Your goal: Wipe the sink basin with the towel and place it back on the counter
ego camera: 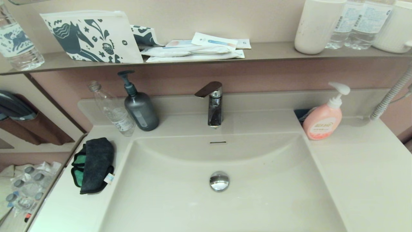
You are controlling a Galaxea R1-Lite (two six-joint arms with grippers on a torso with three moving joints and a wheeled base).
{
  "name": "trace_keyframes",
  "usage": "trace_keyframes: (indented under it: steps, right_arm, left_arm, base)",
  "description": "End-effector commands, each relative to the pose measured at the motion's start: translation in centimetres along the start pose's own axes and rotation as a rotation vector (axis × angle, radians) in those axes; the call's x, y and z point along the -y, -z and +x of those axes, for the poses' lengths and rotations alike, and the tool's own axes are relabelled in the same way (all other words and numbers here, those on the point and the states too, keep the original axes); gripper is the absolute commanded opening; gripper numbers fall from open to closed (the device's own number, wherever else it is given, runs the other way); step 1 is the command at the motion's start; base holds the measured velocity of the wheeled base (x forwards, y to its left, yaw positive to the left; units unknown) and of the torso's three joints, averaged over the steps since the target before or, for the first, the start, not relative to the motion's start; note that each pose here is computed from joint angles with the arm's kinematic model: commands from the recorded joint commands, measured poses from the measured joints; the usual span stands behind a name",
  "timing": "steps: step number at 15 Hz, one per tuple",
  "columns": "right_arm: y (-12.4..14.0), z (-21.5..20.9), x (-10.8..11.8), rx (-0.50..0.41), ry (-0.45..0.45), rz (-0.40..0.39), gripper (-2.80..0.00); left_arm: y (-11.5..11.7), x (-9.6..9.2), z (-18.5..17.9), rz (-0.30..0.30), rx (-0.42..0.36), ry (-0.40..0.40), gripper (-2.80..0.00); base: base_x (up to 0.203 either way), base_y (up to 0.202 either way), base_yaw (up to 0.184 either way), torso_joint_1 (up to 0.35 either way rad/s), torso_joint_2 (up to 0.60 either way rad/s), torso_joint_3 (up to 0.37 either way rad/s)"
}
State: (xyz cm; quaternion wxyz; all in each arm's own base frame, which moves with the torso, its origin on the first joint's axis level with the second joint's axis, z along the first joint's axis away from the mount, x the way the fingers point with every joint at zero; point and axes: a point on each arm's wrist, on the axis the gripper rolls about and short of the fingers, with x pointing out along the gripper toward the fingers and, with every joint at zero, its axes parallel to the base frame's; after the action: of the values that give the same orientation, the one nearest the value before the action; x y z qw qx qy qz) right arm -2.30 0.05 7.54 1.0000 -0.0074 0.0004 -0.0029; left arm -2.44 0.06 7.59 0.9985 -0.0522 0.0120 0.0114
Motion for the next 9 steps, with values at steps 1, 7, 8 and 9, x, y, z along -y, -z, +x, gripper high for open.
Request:
trace_keyframes:
  steps: [1,7,8,9]
  right_arm:
    - [0.01,0.01,0.00,-0.002,0.000,0.000,-2.80]
    - [-0.01,0.01,0.00,-0.001,-0.001,0.000,-2.80]
    - [-0.01,0.01,0.00,-0.001,0.000,0.000,-2.80]
    - [0.01,0.01,0.00,-0.002,-0.001,0.000,-2.80]
  left_arm:
    - [-0.03,0.00,0.00,-0.001,-0.001,-0.002,-2.80]
    - [-0.08,-0.01,0.04,-0.011,0.012,-0.008,-2.80]
    - [-0.08,-0.01,0.04,-0.011,0.012,-0.008,-2.80]
    - [-0.08,-0.01,0.04,-0.011,0.012,-0.009,-2.80]
  base:
    - [0.000,0.000,0.000,0.000,0.00,0.000]
    - [0.000,0.000,0.000,0.000,0.00,0.000]
    - [0.000,0.000,0.000,0.000,0.00,0.000]
    - [0.000,0.000,0.000,0.000,0.00,0.000]
